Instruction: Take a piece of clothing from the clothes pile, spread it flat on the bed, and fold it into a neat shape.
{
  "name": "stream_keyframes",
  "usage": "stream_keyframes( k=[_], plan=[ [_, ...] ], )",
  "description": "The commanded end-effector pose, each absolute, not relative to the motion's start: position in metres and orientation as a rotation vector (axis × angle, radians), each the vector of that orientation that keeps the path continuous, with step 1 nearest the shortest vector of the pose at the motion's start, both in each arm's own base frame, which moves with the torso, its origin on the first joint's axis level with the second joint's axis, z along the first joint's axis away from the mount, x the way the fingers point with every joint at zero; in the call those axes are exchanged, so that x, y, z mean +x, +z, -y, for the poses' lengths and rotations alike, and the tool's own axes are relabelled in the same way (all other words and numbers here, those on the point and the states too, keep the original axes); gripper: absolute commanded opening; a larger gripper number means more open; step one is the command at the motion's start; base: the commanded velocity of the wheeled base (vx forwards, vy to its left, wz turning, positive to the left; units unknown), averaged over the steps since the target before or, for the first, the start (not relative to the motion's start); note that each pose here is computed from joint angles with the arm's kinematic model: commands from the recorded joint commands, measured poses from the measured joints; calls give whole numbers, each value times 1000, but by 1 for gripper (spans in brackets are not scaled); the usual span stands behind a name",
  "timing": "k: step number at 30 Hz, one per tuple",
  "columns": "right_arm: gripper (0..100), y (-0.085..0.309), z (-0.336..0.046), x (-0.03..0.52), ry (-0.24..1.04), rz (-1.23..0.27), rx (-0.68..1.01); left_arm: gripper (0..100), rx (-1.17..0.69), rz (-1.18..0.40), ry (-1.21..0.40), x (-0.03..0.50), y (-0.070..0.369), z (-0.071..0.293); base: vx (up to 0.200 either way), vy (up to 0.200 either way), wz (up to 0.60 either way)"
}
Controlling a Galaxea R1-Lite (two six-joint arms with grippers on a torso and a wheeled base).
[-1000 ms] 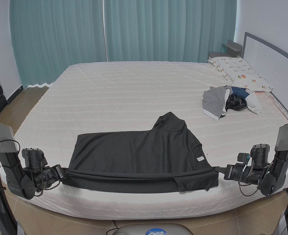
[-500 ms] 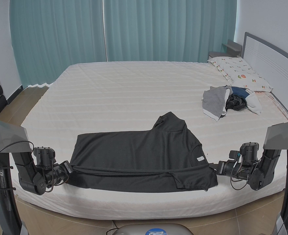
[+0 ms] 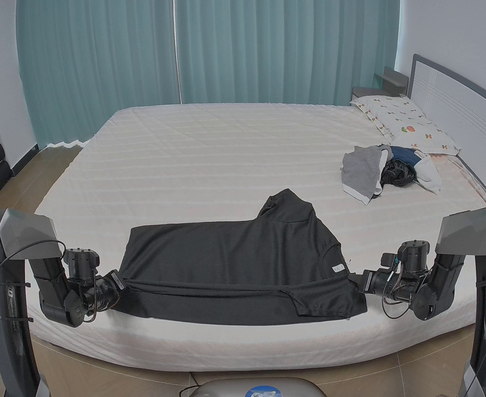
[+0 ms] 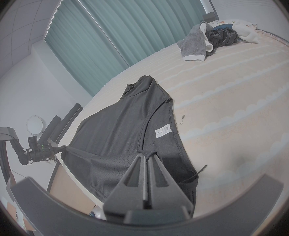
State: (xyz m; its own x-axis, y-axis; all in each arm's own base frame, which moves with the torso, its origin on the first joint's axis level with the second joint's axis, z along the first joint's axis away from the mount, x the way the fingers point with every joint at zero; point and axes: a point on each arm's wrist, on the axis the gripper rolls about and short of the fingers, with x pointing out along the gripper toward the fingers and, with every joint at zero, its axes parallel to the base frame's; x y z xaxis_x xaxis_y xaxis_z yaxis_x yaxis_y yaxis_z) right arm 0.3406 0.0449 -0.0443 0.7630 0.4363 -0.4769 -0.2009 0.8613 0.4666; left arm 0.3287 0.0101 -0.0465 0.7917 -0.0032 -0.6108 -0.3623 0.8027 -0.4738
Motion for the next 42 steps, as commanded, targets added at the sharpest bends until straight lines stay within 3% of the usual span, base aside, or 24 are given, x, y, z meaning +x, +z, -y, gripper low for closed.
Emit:
stream_keyframes(
  k=[1,11,12,20,28,34,42],
  plan=[
    [0,-47,-45,343,354,-611,414,0,-617,-633,200,331,-47,-8,0,0,0],
    [0,-52,-48,344,353,-626,439,0,-665,-611,208,336,-45,-5,0,0,0],
    [100,-53,-48,344,353,-629,439,100,-668,-606,211,338,-44,-5,0,0,0],
    [100,-41,-48,343,344,-598,495,100,-716,-578,227,341,-40,-7,0,0,0],
    [100,9,-43,304,269,-537,622,100,-870,-431,267,337,6,-31,0,0,0],
    [100,22,-56,282,165,-553,778,100,-888,-465,277,324,5,-30,0,0,0],
    [100,3,-73,272,61,-611,813,100,-935,-568,203,311,-4,-22,175,0,0]
  ],
)
